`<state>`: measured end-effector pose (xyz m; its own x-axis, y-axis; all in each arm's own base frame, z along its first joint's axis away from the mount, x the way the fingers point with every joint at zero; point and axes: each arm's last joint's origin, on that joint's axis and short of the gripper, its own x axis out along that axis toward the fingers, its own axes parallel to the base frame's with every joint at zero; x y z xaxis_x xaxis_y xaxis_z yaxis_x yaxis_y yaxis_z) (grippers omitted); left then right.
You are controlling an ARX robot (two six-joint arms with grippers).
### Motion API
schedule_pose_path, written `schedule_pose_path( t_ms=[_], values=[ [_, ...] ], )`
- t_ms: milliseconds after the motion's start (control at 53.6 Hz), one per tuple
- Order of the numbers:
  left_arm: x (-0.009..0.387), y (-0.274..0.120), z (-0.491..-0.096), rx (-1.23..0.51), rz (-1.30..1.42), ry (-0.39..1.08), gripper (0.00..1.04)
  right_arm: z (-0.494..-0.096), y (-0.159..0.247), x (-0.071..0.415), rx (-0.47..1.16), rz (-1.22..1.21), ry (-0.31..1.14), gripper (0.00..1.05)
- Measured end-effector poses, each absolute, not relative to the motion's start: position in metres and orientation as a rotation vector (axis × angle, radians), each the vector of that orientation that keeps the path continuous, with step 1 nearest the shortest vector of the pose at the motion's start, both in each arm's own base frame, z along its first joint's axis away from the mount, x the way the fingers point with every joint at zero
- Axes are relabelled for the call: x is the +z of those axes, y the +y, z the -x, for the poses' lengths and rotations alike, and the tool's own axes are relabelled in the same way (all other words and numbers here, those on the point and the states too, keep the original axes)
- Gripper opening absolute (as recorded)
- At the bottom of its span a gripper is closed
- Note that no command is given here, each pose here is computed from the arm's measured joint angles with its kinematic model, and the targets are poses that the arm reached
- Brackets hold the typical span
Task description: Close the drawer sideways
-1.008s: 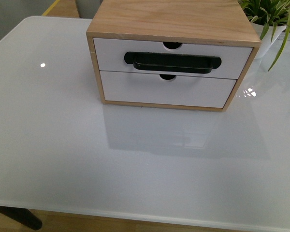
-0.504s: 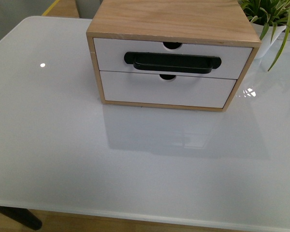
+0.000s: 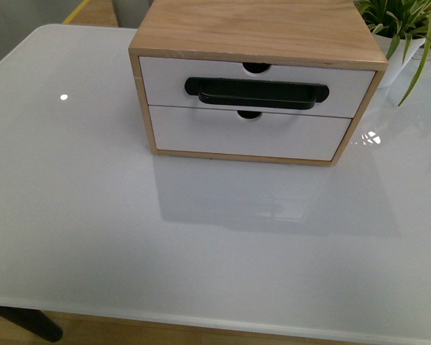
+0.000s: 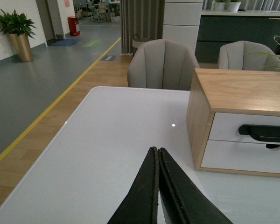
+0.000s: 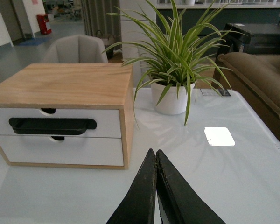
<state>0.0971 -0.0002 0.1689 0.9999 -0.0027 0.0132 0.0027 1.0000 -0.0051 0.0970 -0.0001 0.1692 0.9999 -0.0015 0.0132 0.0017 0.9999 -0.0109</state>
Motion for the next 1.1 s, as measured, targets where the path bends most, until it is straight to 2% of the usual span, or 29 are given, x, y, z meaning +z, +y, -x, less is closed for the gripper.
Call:
schedule_pose_path(
  t_ms=[56,93,261,467,598,654,1102],
  values=[
    [0.1689,-0.0002,-0.0971,-0.003,0.006,-0.013,0.02,-0.097,-0.0001,0.1692,-0.002,0.011,-0.013,0.02],
    [0.1689,-0.0002,-0.0971,-0.003,0.006,-0.013,0.09,-0.097,-0.0001,0.1692,-0.002,0.012,-0.013,0.03],
    [0.1689,-0.0002,-0.0971,-0.003,0.005,-0.013,0.4,-0.097,-0.0001,0.1692,-0.002,0.011,-0.013,0.34],
    [0.1689,-0.0002,-0.0971,-0.003,0.005,-0.013,0.74,-0.097,-0.0001,0.1692,-0.002,0.011,-0.013,0.67],
    [0.1689,-0.0002,-0.0971,-0.003,0.004,-0.013,0.98,-0.0969,-0.0001,0.1693,-0.002,0.011,-0.014,0.93],
    [0.1689,-0.0002,-0.0971,-0.003,0.004,-0.013,0.96,-0.0969,-0.0001,0.1693,-0.002,0.01,-0.014,0.97],
    [0.1689,-0.0002,-0.0971,-0.003,0.004,-0.013,0.96,-0.0969,-0.0001,0.1693,-0.002,0.01,-0.014,0.96]
  ],
)
